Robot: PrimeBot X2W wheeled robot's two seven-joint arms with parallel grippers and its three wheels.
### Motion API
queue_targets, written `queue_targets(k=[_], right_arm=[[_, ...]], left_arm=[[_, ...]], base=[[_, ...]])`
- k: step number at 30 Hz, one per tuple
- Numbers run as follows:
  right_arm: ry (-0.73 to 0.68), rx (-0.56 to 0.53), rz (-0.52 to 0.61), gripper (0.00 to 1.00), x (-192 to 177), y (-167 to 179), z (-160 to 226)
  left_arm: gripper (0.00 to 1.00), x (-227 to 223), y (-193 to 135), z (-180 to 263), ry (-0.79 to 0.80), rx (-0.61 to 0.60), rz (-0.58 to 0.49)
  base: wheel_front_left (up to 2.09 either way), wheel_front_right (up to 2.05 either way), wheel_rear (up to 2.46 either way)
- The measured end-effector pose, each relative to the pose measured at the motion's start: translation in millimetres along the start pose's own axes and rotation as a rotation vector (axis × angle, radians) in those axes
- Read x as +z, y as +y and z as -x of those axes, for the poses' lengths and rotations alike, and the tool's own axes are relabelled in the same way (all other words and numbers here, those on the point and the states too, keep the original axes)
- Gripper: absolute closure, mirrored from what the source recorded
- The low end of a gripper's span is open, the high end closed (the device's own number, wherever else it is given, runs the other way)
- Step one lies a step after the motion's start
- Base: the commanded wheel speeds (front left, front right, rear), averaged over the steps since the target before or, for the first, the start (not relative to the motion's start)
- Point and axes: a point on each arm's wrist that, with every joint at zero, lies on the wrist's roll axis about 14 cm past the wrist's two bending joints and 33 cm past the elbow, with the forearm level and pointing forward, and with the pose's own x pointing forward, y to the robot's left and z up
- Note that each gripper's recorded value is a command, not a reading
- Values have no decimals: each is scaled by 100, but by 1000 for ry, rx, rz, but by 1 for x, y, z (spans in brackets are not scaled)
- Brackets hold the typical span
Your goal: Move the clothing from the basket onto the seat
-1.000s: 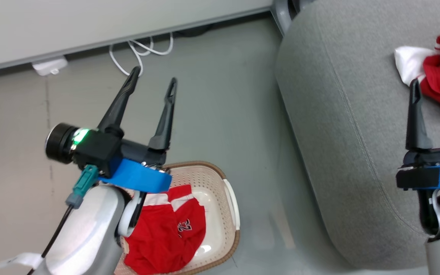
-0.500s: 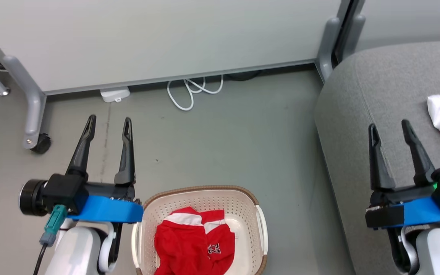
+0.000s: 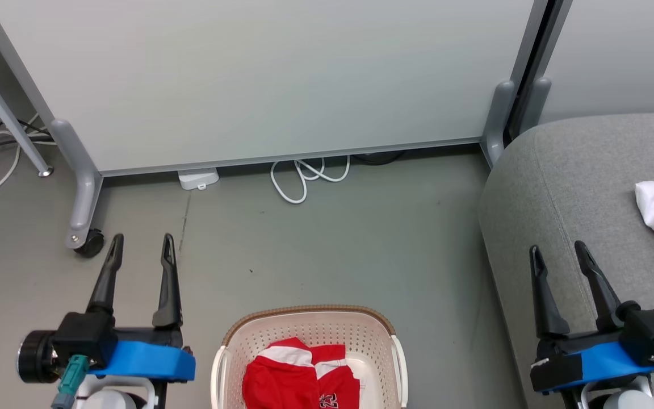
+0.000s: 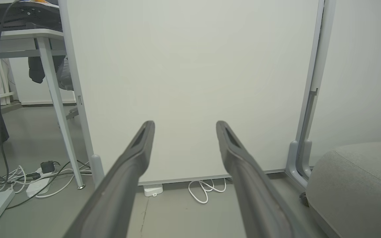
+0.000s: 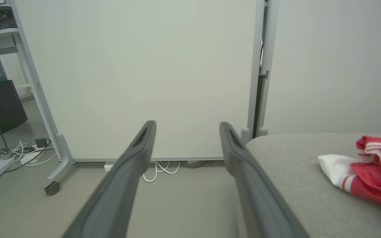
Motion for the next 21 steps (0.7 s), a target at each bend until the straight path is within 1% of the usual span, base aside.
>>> queue_targets(k=[6,21], right_arm=[[19,-1,-8,0,-5,2,7],[52,-3,-16,0,-15,3,11]], left_arm=[[0,-5,-1,8,18,0,2],[0,-19,0,16,64,-1,-4]], base=[[0,0,0],[0,0,0]])
